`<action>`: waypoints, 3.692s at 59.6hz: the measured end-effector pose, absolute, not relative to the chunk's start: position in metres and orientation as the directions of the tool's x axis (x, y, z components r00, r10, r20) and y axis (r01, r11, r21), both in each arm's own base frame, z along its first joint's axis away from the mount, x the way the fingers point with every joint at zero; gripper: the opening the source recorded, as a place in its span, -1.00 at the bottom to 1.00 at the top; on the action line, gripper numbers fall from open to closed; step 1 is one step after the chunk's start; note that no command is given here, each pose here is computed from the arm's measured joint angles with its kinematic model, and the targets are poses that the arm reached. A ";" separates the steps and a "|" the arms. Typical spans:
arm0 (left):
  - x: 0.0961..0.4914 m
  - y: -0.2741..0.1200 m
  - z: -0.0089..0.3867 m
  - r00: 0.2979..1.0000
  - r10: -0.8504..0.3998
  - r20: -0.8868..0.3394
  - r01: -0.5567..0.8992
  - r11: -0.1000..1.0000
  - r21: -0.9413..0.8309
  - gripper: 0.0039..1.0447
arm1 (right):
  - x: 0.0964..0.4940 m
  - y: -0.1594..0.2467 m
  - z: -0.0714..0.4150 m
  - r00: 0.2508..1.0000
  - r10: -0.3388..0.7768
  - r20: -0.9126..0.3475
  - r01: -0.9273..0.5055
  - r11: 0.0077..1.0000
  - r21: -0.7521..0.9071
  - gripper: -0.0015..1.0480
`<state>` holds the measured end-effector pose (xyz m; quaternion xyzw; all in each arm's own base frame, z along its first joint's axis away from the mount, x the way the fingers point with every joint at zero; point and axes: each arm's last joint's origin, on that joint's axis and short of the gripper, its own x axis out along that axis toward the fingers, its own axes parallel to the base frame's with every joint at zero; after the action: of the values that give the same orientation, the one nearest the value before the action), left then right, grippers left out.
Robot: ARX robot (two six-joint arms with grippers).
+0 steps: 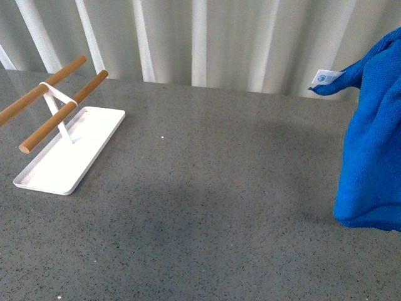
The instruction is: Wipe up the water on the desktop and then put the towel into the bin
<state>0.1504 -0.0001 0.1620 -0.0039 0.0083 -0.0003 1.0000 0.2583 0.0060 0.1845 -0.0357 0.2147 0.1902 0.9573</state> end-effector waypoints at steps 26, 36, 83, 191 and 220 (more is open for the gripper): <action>0.130 0.000 0.173 1.000 -0.001 0.018 0.001 1.000 -0.007 -0.93 | 0.258 0.010 0.181 0.827 0.341 -0.446 -0.376 0.927 0.011 -0.91; 0.124 0.000 0.174 1.000 -0.001 0.023 0.001 1.000 -0.007 -0.93 | 0.258 0.011 0.181 0.824 0.335 -0.457 -0.371 0.928 0.010 -0.91; 0.103 0.000 0.171 1.000 0.000 0.002 0.000 1.000 -0.007 -0.93 | 0.260 0.008 0.174 0.819 0.304 -0.486 -0.352 0.936 -0.006 -0.91; 0.096 0.000 0.171 1.000 0.000 0.020 0.000 1.000 -0.005 0.88 | 0.426 -0.029 0.050 0.643 0.053 -0.764 -0.271 0.949 -0.162 -0.91; 0.096 0.000 0.171 1.000 -0.001 0.020 0.001 1.000 -0.005 0.88 | 0.429 0.134 0.048 0.554 0.406 -0.727 -0.570 0.821 0.024 -0.91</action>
<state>0.0965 -0.0001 0.1709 -0.0024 -0.0098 -0.0004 0.9999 0.4285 0.1342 0.0485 -0.1076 0.3812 0.2791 0.8748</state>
